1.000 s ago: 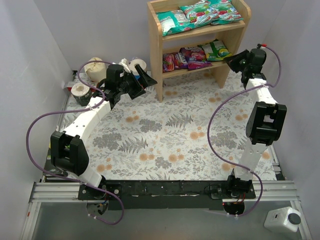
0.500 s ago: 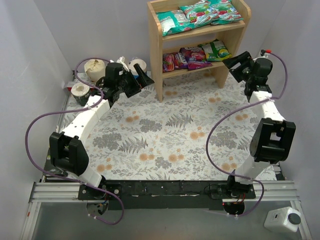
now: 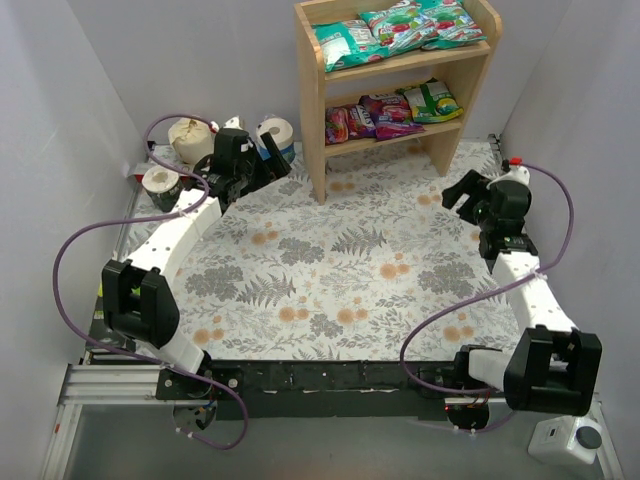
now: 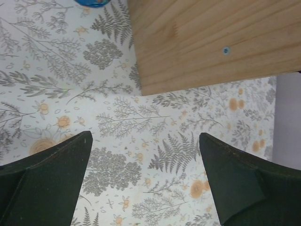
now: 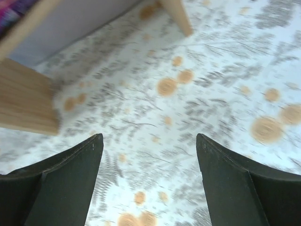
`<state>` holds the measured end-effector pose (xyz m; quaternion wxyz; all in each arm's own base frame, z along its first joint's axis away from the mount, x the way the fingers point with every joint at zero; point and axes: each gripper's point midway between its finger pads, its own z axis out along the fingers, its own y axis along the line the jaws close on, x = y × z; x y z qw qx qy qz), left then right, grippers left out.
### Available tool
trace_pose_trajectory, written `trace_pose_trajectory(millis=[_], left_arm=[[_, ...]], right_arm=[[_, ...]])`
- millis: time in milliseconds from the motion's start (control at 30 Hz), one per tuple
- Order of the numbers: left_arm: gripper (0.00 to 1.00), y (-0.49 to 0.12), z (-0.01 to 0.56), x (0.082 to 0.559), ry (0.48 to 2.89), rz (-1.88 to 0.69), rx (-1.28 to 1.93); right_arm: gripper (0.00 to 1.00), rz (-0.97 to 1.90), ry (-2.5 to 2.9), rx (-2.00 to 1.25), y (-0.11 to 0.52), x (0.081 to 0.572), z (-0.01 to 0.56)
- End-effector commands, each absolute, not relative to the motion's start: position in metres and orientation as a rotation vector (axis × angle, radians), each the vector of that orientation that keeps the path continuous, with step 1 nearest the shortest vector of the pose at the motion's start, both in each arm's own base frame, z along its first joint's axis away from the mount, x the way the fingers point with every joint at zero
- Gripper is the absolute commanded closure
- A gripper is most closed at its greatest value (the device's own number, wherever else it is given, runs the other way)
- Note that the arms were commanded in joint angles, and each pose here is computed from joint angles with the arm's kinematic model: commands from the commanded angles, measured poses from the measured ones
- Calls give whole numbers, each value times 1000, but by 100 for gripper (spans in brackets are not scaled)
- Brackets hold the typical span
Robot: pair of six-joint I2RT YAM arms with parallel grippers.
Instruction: Place and organize the candy bags onto the shelf
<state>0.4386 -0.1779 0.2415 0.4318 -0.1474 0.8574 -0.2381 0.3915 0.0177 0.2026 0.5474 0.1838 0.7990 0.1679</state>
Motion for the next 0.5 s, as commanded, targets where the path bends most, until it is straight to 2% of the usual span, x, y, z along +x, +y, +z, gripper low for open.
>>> trace_pose_trajectory(millis=[0, 467], left_arm=[[2, -154, 243, 442, 2084, -457, -380], [2, -150, 237, 445, 2078, -441, -422]], right_arm=[[13, 97, 1895, 440, -23, 365, 187], [13, 8, 1895, 465, -36, 352, 172]])
